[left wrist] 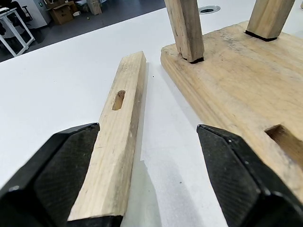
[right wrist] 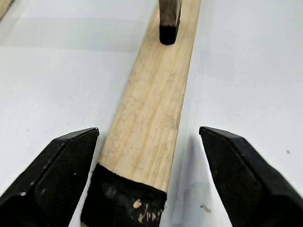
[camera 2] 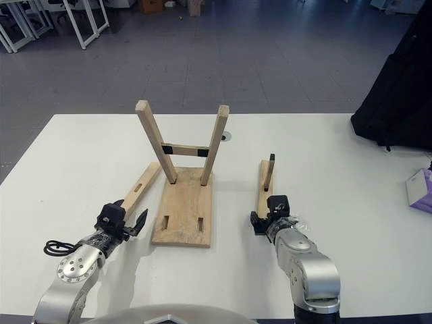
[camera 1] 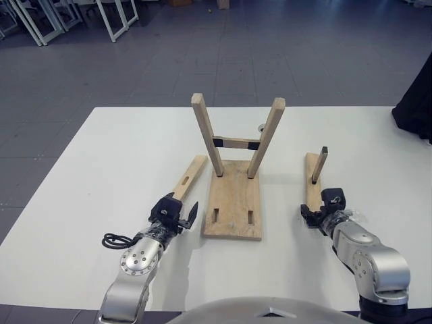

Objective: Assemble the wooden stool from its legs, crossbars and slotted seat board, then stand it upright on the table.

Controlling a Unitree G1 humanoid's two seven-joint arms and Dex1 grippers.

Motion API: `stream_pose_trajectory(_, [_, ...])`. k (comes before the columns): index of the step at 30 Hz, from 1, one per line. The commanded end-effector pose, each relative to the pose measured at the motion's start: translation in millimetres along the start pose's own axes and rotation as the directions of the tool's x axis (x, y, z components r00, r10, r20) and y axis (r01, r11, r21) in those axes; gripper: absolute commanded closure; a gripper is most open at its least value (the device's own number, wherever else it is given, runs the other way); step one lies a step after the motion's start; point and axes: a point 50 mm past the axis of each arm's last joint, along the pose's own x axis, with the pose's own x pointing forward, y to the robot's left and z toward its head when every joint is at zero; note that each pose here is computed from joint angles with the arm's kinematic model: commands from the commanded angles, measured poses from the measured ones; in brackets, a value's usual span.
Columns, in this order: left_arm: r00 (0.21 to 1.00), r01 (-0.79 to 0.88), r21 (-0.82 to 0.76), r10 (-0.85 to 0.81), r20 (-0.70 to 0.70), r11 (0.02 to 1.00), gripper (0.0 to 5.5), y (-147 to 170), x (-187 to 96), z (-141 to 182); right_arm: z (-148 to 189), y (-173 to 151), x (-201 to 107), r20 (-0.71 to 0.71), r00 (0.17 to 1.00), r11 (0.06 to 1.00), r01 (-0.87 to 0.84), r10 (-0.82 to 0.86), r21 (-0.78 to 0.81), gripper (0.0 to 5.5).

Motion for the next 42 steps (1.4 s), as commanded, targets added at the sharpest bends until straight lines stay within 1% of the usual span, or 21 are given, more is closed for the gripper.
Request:
stream_pose_trajectory(1, [0.997,0.065,0.071,-0.062,-0.041,0.995,1.7,-3.8,-0.9,-0.2,-28.5,-2.8,4.4,-0.125,0.992,1.0,0.017,-0.018,-0.005,2.25])
stream_pose_trajectory(4, [0.979,0.19,0.108,-0.179,-0.101,0.976,1.7,-16.2,-1.2,-2.4,-32.8,-7.9,4.6,-0.132,0.991,1.0,0.021,-0.021,0.001,2.88])
stream_pose_trajectory(7, [0.94,0.339,0.023,-0.338,-0.041,0.94,1.7,-40.8,-3.2,17.7,-16.9,-16.0,8.8,-0.075,0.997,0.999,0.033,-0.032,0.013,3.36])
stream_pose_trajectory(8, [0.931,0.366,0.015,-0.365,-0.023,0.931,1.7,-45.1,-3.9,23.9,-8.6,-18.9,10.0,-0.039,0.999,0.999,0.035,-0.034,0.021,3.46])
stream_pose_trajectory(11, [0.931,0.365,0.016,-0.365,-0.022,0.931,1.7,-42.9,-3.6,28.7,12.6,-25.7,11.7,0.057,0.998,0.998,0.031,-0.034,0.049,3.47])
stream_pose_trajectory(13, [0.936,0.35,0.004,-0.349,-0.048,0.937,1.7,-32.4,-7.2,25.6,42.7,-31.6,7.8,0.206,0.978,0.998,0.008,-0.022,0.066,3.47])
stream_pose_trajectory(14, [0.938,0.342,-0.028,-0.343,-0.039,0.939,1.7,-23.7,-9.1,26.8,60.7,-32.9,3.2,0.29,0.957,0.997,-0.035,0.011,0.075,3.47])
stream_pose_trajectory(15, [0.937,0.348,-0.111,-0.347,0.029,0.931,1.7,-14.5,-10.3,35.9,82.2,-31.2,-4.0,0.388,0.917,0.985,-0.138,0.089,0.099,3.47])
stream_pose_trajectory(17, [0.886,0.444,-0.293,-0.367,0.283,0.847,1.7,2.7,-7.9,70.8,116.0,-25.5,-27.4,0.537,0.782,0.905,-0.418,0.316,0.075,3.47])
stream_pose_trajectory(18, [0.814,0.549,-0.345,-0.394,0.426,0.761,1.7,7.7,-9.2,89.5,128.2,-19.6,-42.5,0.576,0.668,0.816,-0.578,0.471,0.005,3.47])
stream_pose_trajectory(19, [0.736,0.646,-0.357,-0.426,0.526,0.675,1.7,10.9,-12.0,103.2,135.0,-15.1,-55.1,0.581,0.566,0.725,-0.685,0.584,-0.061,3.47])
stream_pose_trajectory(21, [0.468,0.876,-0.291,-0.528,0.709,0.386,1.7,15.2,-24.7,128.5,141.1,-2.8,-78.7,0.526,0.325,0.486,-0.851,0.786,-0.201,3.47])
stream_pose_trajectory(22, [0.369,0.927,-0.252,-0.552,0.748,0.277,1.7,18.5,-28.7,135.0,142.0,1.8,-85.8,0.499,0.238,0.396,-0.888,0.833,-0.236,3.47])
stream_pose_trajectory(23, [0.291,0.957,-0.222,-0.564,0.773,0.188,1.7,23.0,-29.5,139.8,142.6,9.0,-92.2,0.467,0.151,0.302,-0.915,0.871,-0.267,3.47])
stream_pose_trajectory(24, [0.247,0.969,-0.207,-0.572,0.782,0.136,1.7,26.4,-28.1,142.5,142.1,16.7,-97.2,0.438,0.08,0.223,-0.932,0.895,-0.286,3.47])
stream_pose_trajectory(26, [0.208,0.976,-0.207,-0.585,0.784,0.07,1.7,30.7,-22.8,145.8,138.1,35.8,-102.8,0.355,-0.04,0.07,-0.954,0.934,-0.292,3.47])
stream_pose_trajectory(28, [0.194,0.975,-0.222,-0.603,0.774,0.028,1.7,31.7,-17.9,147.3,134.6,47.4,-105.5,0.287,-0.1,-0.018,-0.961,0.953,-0.277,3.47])
stream_pose_trajectory(31, [0.188,0.965,-0.261,-0.624,0.759,-0.027,1.7,33.7,-12.3,146.5,132.1,57.1,-111.6,0.216,-0.16,-0.103,-0.962,0.963,-0.253,3.47])
stream_pose_trajectory(34, [0.162,0.967,-0.248,-0.616,0.771,-0.056,1.7,36.6,-14.2,151.4,125.3,63.5,-114.4,0.164,-0.171,-0.133,-0.966,0.971,-0.22,3.47])
stream_pose_trajectory(37, [0.107,0.974,-0.208,-0.624,0.774,-0.091,1.7,38.0,-24.1,155.2,118.8,65.8,-108.4,0.149,-0.123,-0.094,-0.977,0.981,-0.192,3.47])
stream_pose_trajectory(42, [0.097,0.972,-0.214,-0.668,0.738,-0.095,1.7,37.5,-29.9,151.0,118.6,63.8,-98.5,0.169,-0.057,-0.026,-0.984,0.984,-0.179,3.47])
